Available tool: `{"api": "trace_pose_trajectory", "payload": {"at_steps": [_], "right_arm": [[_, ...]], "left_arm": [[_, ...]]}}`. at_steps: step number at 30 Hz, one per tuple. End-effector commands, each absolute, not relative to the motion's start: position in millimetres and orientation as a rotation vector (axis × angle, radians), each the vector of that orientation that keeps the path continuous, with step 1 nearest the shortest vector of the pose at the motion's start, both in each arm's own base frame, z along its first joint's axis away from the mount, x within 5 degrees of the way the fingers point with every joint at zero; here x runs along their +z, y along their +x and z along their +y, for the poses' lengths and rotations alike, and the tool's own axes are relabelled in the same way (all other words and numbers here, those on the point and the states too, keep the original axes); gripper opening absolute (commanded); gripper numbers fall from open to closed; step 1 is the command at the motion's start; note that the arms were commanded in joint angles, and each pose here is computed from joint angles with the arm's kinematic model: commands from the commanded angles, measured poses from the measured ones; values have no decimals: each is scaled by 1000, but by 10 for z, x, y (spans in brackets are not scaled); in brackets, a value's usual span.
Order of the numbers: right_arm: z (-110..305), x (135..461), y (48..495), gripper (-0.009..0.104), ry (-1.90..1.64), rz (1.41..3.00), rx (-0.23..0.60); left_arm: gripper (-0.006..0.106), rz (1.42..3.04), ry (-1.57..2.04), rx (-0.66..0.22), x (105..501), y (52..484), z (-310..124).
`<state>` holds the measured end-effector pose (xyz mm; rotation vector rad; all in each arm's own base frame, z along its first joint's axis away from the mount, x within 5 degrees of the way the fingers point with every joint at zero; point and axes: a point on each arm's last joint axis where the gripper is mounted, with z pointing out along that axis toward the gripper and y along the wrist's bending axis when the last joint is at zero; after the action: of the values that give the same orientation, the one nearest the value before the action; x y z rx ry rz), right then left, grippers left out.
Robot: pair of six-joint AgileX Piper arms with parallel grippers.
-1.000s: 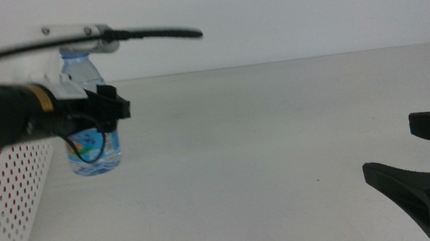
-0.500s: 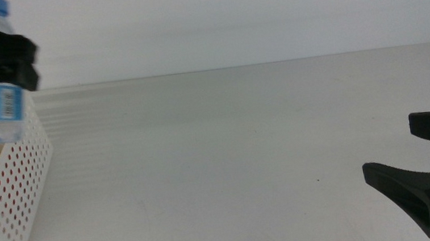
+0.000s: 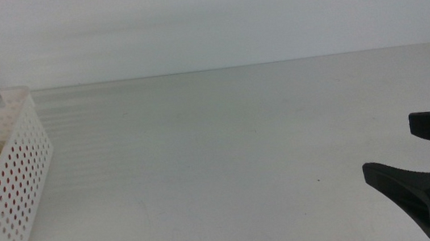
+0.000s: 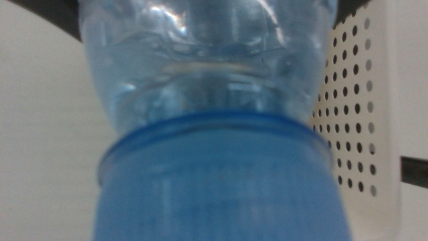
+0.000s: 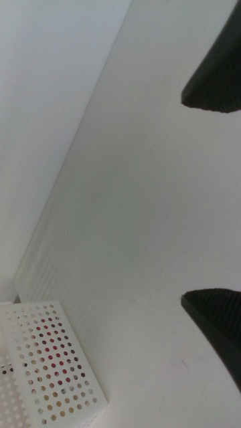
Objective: Use arms to grab the bottles and put them into the dustbin to the left of the table.
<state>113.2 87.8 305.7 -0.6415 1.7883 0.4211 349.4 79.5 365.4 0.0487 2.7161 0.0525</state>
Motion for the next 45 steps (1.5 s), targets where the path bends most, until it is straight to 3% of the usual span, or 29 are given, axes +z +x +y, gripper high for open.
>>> {"api": "trace_pose_trajectory", "payload": {"at_steps": [1,9,26,32,40,45], "right_arm": [[896,3219,1145,74,-623,1684,438],[896,3219,1145,74,-623,1684,438],[896,3219,1145,74,-623,1684,438],[896,3219,1145,74,-623,1684,438],[896,3219,1145,74,-623,1684,438],[896,3219,1145,74,-623,1684,438]], "left_arm": [[-5,2719,56,43,3786,3396,792],[-5,2899,38,63,3244,3512,937],[-2,3011,44,5,2801,3704,1039],[23,3015,44,-22,2763,3723,1030],[90,3010,73,-25,2773,3725,1026],[90,2952,70,-81,2929,3712,917]]}}
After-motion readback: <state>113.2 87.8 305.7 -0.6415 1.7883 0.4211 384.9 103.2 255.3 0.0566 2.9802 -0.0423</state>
